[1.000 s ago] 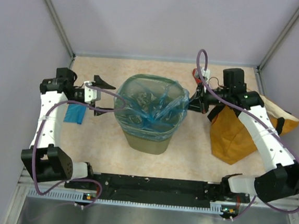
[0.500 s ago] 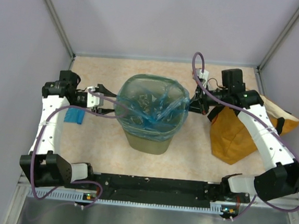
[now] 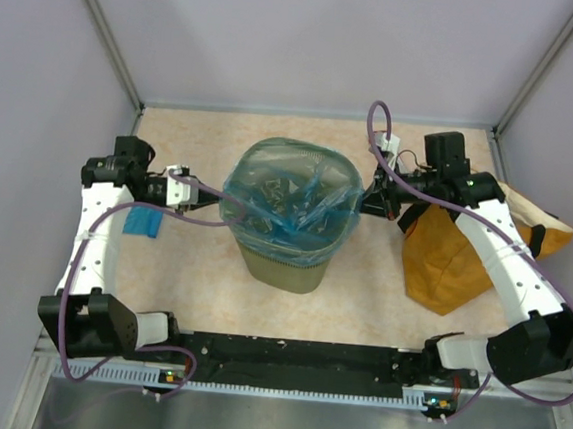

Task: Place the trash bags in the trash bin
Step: Place the trash bag in the trash bin.

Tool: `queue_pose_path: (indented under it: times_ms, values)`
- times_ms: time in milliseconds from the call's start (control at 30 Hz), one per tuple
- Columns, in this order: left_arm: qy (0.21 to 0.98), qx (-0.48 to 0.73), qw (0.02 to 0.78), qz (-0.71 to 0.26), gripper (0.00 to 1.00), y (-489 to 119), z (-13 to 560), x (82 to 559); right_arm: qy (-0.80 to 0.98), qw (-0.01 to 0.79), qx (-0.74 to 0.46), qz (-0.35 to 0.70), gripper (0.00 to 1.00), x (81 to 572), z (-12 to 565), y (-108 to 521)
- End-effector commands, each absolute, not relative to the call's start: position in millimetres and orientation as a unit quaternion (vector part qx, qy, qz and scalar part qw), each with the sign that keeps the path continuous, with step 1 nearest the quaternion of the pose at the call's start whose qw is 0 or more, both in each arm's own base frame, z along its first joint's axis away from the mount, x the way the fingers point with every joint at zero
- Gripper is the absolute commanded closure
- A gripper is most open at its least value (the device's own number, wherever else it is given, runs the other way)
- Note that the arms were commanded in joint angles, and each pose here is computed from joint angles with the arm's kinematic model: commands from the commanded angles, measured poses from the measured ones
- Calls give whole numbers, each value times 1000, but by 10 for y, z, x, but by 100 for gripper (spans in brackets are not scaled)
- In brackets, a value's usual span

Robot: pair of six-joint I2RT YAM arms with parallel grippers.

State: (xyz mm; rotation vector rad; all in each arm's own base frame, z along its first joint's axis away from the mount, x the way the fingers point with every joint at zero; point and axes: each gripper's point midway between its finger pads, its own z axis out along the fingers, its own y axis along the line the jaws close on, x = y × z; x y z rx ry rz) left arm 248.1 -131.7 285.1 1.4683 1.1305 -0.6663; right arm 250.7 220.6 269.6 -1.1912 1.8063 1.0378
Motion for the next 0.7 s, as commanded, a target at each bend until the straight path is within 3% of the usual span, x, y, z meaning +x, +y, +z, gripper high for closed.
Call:
queue_pose_path:
  times_ms: [0,667]
  values:
    - [518,576,518,-363,100,-1401,2776,2170,681,377,-480,405,100,2483,2792,2258]
    - [543,575,483,-377,100,-1355,2374,2164,696,360,-473,403,100,2437,2266,2226]
